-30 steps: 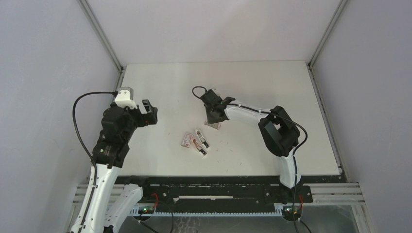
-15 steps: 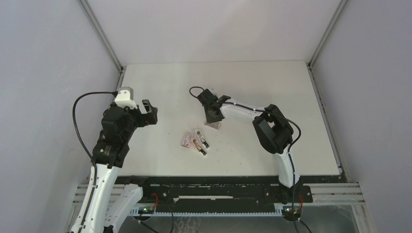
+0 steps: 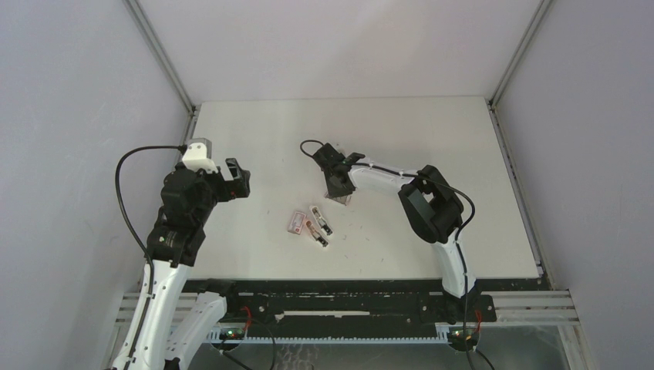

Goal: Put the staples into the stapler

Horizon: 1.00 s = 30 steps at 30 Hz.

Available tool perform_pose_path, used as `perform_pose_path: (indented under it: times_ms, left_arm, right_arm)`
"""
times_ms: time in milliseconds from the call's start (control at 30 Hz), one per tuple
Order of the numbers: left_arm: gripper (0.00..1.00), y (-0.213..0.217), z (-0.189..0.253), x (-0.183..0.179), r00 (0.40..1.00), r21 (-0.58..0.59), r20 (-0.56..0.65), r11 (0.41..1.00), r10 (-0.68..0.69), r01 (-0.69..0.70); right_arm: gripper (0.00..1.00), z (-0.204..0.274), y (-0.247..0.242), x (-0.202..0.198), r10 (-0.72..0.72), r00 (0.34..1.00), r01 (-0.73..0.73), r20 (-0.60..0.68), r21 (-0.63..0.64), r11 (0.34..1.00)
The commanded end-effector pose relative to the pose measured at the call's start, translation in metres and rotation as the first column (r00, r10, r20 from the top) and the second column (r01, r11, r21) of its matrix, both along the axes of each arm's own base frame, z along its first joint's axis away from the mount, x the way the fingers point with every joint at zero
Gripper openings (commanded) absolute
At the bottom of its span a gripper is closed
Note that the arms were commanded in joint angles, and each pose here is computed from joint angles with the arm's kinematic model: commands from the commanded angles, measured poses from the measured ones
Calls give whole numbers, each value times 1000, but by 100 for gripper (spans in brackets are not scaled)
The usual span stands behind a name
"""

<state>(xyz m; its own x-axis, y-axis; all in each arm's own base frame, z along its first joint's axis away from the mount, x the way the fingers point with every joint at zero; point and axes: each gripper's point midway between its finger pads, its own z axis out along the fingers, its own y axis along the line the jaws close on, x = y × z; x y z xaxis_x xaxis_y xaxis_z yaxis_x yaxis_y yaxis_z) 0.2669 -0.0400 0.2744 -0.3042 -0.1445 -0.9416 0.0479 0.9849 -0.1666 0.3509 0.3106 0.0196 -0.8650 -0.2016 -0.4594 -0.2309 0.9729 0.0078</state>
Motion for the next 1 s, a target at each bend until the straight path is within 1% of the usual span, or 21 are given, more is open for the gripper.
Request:
perform_pose_path:
  times_ms: [0, 200, 533, 700, 967]
  left_arm:
    - [100, 0, -3, 4, 1000, 0, 15, 1000, -2, 2]
    - [100, 0, -2, 4, 1000, 0, 16, 1000, -2, 2]
    - [100, 1, -2, 3, 1000, -2, 20, 1000, 0, 0]
    - [99, -3, 3, 2, 999, -30, 35, 1000, -5, 6]
    - [96, -22, 14, 2, 993, -126, 87, 988, -74, 85]
  right_arm:
    - [25, 9, 11, 6, 10, 1000, -11, 26, 19, 1000]
    - [23, 7, 9, 5, 6, 1000, -6, 21, 10, 1000]
    - [9, 19, 8, 7, -4, 999, 3, 43, 18, 1000]
    - [8, 44, 10, 8, 1, 997, -6, 76, 63, 998]
    - [8, 94, 5, 6, -6, 991, -19, 134, 186, 982]
